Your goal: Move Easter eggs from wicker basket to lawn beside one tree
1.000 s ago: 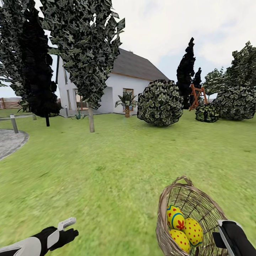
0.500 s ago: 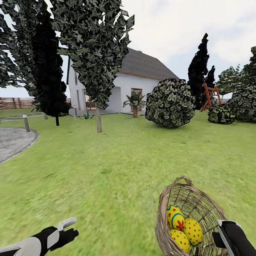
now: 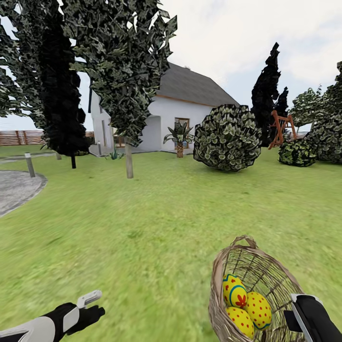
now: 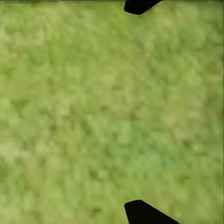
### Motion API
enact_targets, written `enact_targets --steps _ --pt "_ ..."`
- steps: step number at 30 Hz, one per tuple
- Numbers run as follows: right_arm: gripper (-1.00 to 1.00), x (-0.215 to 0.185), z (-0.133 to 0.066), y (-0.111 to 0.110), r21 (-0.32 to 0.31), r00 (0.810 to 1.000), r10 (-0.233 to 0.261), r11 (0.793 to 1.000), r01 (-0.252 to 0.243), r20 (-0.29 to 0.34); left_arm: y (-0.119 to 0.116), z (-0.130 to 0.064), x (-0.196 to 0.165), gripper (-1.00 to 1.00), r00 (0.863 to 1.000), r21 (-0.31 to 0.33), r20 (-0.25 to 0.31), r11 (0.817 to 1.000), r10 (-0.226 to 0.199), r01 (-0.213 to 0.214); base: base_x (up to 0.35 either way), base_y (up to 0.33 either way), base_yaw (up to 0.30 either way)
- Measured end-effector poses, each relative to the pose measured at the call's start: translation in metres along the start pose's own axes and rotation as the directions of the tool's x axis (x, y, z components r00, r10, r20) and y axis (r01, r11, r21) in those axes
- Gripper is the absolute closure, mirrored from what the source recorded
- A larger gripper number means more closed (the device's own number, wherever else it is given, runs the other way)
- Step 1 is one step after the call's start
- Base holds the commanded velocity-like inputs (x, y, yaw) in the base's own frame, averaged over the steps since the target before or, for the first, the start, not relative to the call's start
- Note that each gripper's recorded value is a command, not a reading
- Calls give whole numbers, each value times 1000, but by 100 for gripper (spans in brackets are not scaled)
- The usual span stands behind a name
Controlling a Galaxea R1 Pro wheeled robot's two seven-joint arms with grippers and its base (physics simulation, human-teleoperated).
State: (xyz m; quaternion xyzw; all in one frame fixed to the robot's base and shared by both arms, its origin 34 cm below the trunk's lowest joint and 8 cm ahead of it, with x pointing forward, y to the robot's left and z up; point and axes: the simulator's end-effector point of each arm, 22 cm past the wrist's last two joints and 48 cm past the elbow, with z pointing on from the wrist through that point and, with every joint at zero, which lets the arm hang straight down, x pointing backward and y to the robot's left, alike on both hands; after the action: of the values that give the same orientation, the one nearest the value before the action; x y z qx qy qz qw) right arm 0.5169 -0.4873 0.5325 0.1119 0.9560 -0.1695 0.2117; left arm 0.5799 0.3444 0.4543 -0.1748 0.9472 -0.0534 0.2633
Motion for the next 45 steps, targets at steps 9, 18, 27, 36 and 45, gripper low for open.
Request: enact_targets --steps 9,18,27,36,45 --pt "100 0 0 0 1 1000 -1 1000 1 0 0 0 0 -100 1000 0 0 1000 0 0 301 -181 199" --pt "100 -1 0 0 -2 1000 3 1000 -3 2 0 0 0 -100 1000 0 0 1000 0 0 298 -181 49" --pt "100 0 0 0 0 1000 0 1000 0 0 0 0 0 -100 1000 0 0 1000 0 0 298 -181 0" --pt "100 -1 0 1 -3 1000 3 1000 -3 2 0 0 0 -100 1000 0 0 1000 0 0 298 -166 108" --pt "100 4 5 3 -16 1000 -9 1000 9 -3 5 0 -2 -100 1000 -7 6 1000 -14 14 58 -31 10"
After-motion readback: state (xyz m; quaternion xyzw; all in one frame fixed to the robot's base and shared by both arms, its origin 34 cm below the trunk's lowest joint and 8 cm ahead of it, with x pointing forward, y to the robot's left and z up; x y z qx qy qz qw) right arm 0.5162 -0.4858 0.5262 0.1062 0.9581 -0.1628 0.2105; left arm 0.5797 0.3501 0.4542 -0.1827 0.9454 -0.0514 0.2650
